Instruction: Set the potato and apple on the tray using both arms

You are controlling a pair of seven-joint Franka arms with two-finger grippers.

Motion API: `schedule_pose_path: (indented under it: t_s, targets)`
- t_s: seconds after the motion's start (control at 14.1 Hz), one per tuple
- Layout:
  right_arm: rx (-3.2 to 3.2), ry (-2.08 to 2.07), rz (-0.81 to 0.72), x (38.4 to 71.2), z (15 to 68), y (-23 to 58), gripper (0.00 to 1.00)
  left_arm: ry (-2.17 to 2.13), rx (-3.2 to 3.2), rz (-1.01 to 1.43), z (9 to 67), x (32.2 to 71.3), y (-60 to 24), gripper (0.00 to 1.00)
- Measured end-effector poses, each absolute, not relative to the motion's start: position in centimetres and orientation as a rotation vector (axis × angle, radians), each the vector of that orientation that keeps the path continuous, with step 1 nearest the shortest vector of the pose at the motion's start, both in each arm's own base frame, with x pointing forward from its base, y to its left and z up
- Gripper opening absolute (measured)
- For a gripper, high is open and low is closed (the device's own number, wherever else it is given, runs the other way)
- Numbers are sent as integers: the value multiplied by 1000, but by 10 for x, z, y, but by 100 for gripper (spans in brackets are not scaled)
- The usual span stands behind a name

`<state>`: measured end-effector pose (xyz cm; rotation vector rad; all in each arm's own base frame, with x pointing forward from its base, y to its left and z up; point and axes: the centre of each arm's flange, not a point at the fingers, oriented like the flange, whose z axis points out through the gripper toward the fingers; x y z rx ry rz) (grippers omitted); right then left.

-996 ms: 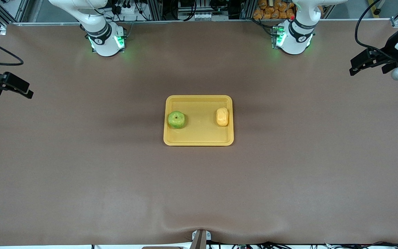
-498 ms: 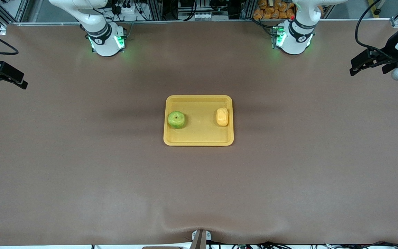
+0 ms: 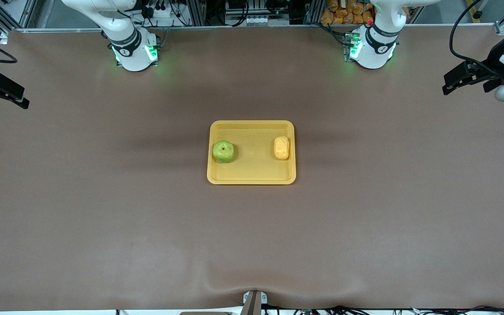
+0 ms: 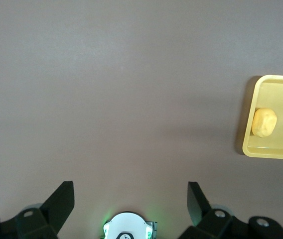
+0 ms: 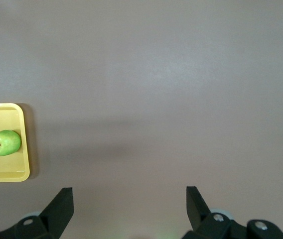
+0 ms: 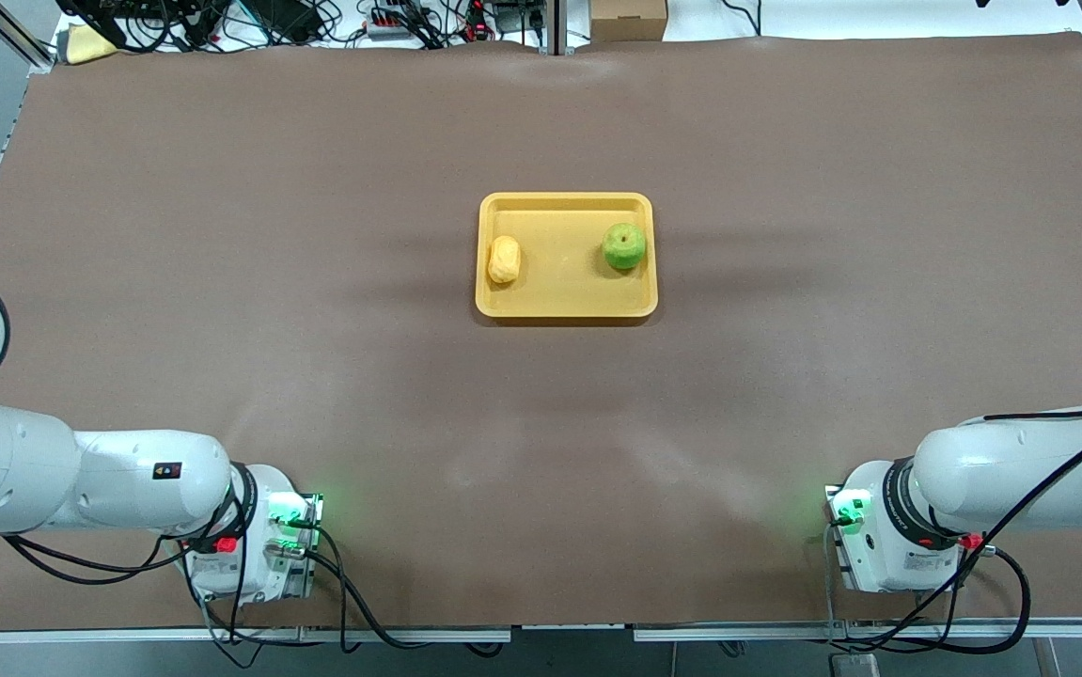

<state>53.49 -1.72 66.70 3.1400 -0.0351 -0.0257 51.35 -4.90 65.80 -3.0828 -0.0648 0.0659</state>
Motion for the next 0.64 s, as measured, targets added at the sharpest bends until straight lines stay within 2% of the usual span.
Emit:
schedule_pose_path:
  t_s: [0.64]
  targets:
    - [3138,-14,-22,534,668,-10,100,-65,-3084,50,663,513,-49,100]
